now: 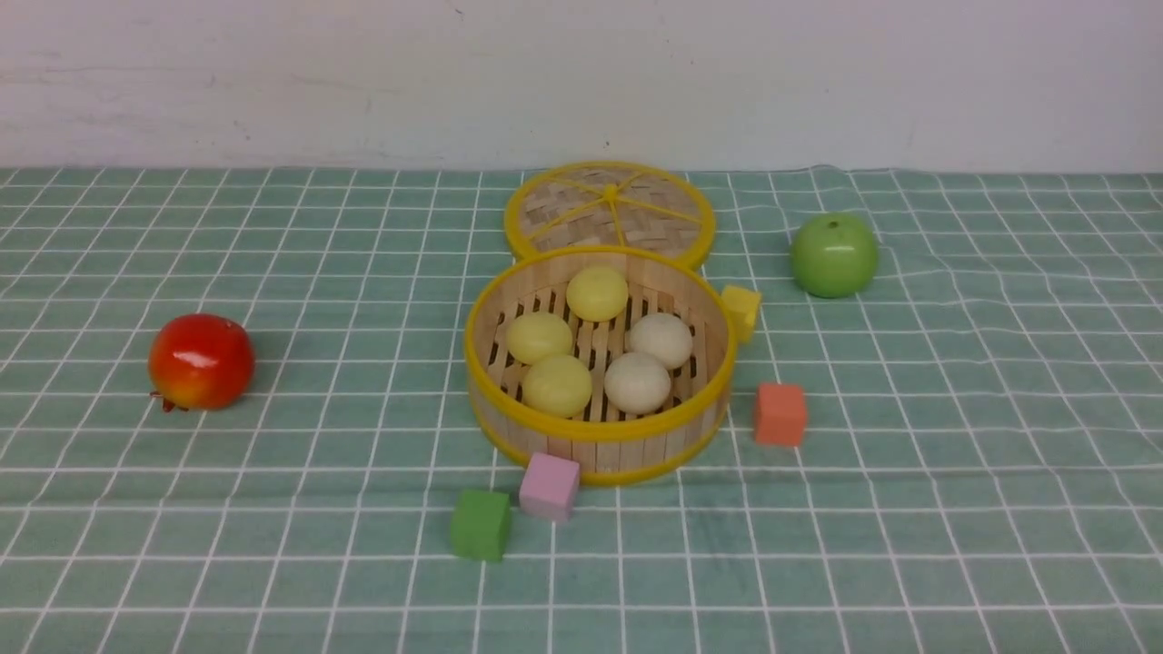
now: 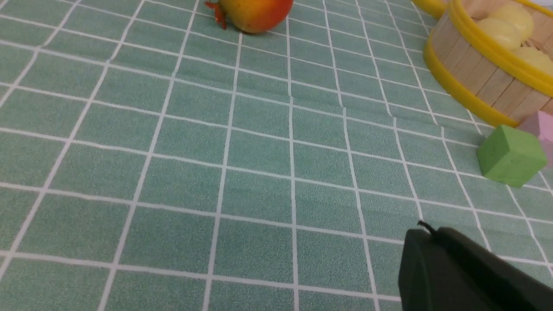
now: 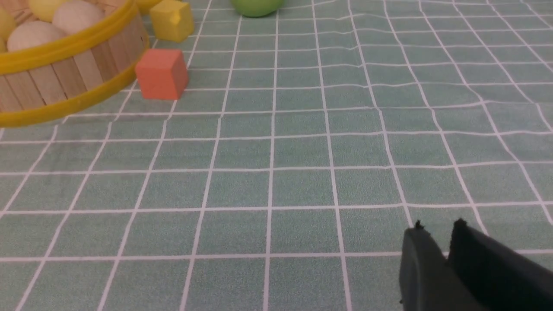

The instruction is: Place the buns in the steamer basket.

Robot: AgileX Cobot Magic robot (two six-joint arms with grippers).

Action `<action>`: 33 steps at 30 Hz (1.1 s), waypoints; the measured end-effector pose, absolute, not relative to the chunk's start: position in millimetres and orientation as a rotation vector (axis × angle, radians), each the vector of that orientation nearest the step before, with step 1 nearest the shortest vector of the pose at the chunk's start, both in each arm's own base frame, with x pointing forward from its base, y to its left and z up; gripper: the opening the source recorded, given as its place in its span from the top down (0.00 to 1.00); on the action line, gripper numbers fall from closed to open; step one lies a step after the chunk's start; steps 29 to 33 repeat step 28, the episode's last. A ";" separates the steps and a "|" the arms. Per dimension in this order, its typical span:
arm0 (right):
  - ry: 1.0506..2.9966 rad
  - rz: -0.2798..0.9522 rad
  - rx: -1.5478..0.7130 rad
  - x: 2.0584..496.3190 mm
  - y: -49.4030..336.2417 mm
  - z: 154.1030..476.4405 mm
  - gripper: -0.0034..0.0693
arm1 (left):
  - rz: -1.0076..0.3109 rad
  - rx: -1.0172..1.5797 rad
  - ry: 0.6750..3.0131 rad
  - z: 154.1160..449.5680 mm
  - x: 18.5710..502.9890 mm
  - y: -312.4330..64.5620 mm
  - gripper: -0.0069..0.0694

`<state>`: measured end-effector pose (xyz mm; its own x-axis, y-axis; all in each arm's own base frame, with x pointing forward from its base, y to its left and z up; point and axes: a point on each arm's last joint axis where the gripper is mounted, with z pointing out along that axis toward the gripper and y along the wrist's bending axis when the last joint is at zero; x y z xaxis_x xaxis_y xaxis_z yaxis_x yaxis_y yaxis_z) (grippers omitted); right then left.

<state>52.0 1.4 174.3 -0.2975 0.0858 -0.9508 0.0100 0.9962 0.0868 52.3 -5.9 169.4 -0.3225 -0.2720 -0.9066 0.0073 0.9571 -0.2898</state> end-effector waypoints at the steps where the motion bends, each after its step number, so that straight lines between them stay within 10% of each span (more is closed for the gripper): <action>1: 1.872 0.074 0.069 52.0 1.4 174.3 0.81 | -0.284 -0.193 1.883 169.4 52.3 -5.9 0.93; 33: 1.872 0.074 0.069 52.0 1.4 174.3 0.76 | -0.281 -0.191 1.883 169.4 52.3 -5.9 0.93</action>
